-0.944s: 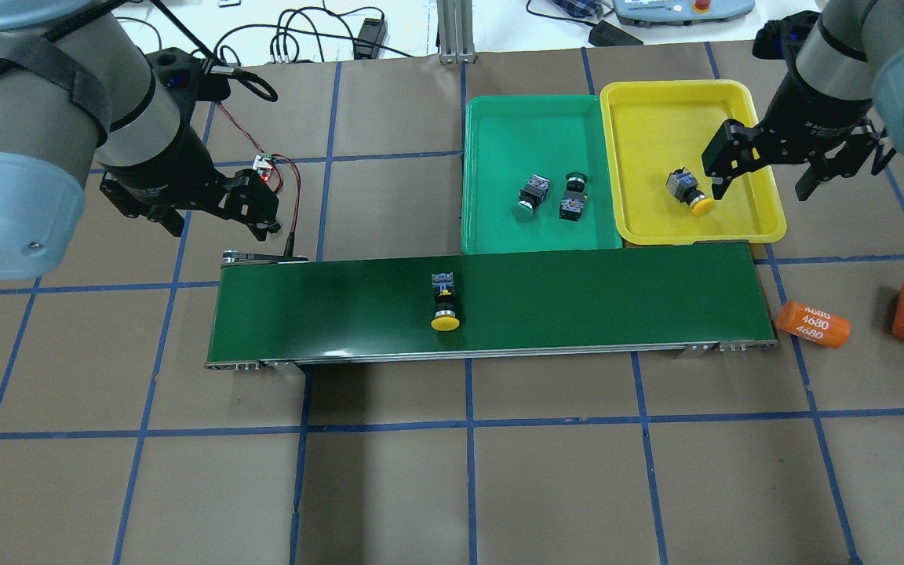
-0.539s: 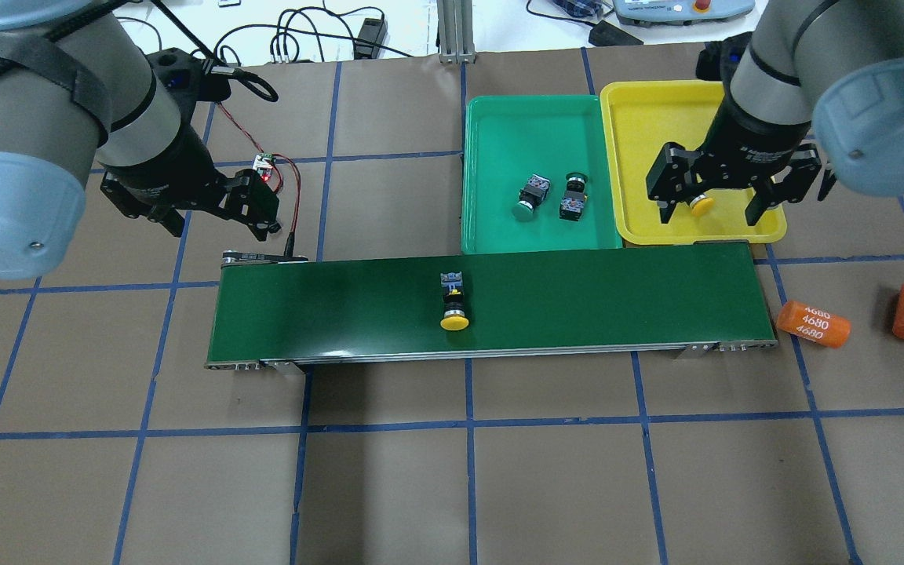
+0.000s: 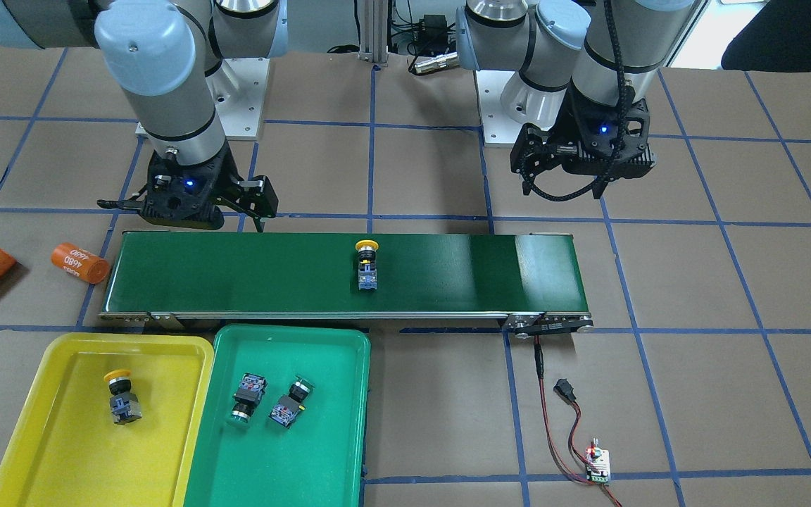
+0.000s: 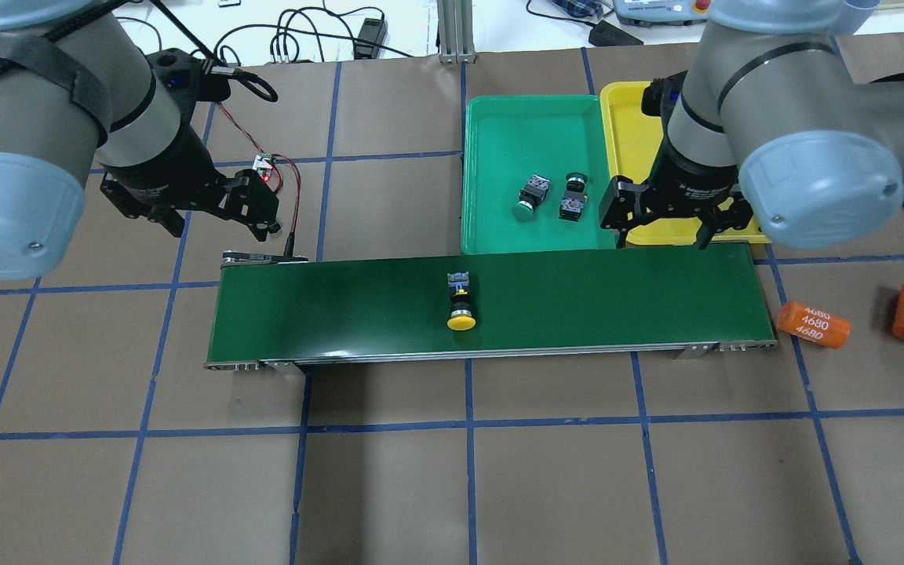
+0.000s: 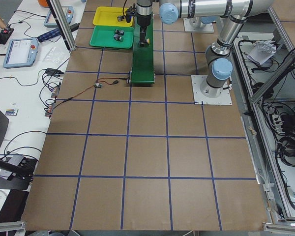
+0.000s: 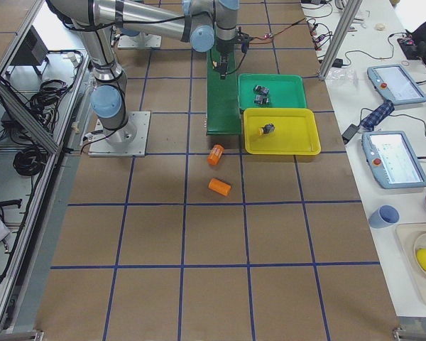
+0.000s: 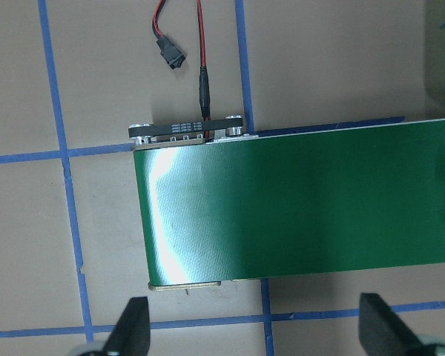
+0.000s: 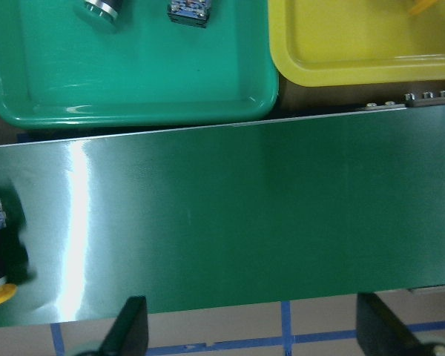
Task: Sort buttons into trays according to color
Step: 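Return the right gripper to the belt and grasp the last yellow button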
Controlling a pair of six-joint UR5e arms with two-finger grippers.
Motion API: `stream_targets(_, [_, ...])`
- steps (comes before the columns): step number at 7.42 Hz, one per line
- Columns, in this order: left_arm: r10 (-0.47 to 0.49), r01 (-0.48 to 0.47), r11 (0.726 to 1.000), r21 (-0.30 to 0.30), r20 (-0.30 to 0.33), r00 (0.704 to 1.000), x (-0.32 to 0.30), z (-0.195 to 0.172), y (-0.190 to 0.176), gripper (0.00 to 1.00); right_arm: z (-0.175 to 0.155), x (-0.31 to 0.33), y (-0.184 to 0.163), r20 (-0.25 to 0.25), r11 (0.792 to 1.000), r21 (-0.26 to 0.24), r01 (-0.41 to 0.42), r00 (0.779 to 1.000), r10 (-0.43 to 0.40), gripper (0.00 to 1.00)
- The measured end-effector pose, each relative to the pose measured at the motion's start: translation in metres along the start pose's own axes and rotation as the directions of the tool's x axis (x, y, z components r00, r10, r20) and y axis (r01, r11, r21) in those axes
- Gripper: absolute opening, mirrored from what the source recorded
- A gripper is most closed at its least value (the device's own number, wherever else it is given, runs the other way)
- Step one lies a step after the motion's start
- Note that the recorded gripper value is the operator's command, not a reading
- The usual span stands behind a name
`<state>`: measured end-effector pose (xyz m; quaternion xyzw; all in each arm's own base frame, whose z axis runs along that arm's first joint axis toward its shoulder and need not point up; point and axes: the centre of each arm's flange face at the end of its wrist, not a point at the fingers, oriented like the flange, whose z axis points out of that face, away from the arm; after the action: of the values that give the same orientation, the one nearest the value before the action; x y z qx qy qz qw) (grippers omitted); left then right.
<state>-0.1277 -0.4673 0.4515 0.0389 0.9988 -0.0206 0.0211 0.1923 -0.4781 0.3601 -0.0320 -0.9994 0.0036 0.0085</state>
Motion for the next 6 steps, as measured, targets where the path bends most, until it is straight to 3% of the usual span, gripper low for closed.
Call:
stream_targets(4, [-0.001,0.001,1.0,-0.01,-0.002,1.0,0.0,0.001,0.001,1.0,0.054,-0.091,0.005,0.02,0.998,0.057,0.03,0.999,-0.031,1.0])
stream_targets(6, [-0.001,0.001,1.0,-0.013,-0.004,1.0,-0.001,0.0,0.002,1.0,0.076,-0.114,0.007,0.029,0.998,0.055,0.038,0.999,-0.04,1.0])
